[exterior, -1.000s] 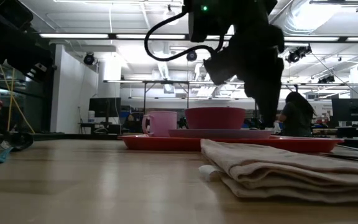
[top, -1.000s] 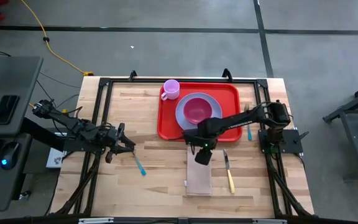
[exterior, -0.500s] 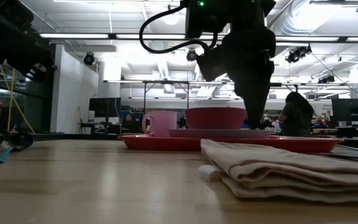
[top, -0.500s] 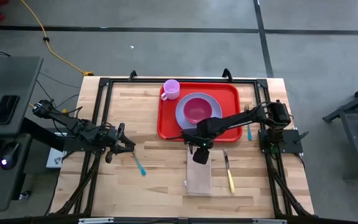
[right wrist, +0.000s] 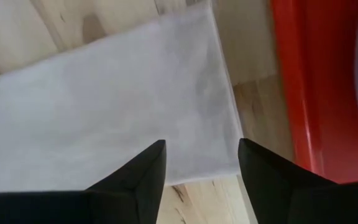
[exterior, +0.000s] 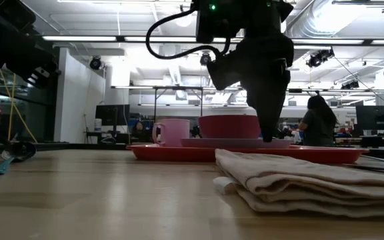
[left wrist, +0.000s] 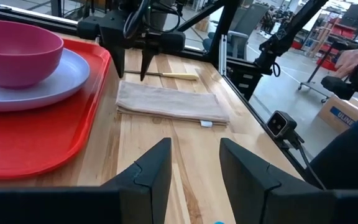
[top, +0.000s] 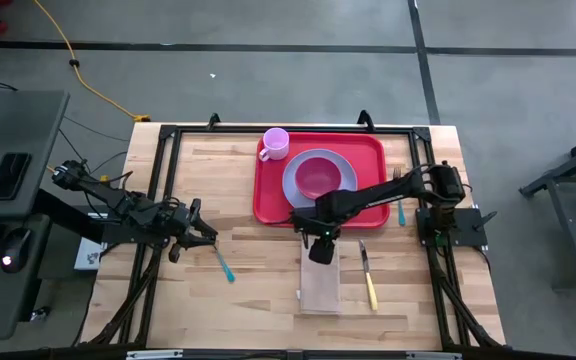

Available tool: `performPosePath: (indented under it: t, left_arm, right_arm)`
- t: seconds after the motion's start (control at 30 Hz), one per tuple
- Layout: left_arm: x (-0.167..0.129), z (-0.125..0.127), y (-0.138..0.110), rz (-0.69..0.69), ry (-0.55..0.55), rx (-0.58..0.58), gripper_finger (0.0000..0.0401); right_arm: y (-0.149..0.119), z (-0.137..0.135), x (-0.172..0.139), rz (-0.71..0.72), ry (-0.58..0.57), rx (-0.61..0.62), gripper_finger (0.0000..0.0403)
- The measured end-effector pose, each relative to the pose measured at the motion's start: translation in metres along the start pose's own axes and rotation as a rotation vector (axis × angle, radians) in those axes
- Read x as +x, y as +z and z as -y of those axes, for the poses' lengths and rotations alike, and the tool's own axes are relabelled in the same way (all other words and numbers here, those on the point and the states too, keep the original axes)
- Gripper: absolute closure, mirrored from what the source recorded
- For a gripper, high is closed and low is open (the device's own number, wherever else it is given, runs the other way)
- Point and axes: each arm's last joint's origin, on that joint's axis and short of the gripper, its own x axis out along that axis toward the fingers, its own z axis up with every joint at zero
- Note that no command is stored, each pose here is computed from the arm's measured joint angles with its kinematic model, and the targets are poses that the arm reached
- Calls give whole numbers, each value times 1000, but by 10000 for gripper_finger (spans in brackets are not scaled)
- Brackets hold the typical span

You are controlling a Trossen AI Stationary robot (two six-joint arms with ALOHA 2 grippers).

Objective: Set up tray
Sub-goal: Put the white napkin to the right of the blue plate on the red serving tray

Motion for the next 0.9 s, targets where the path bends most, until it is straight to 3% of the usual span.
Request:
performPosePath:
  t: [0.9]
  left_arm:
    - [0, 1, 1, 3, -15, -2, 235]
  right_arm:
    - [6, 1, 28, -49, -25, -13, 218]
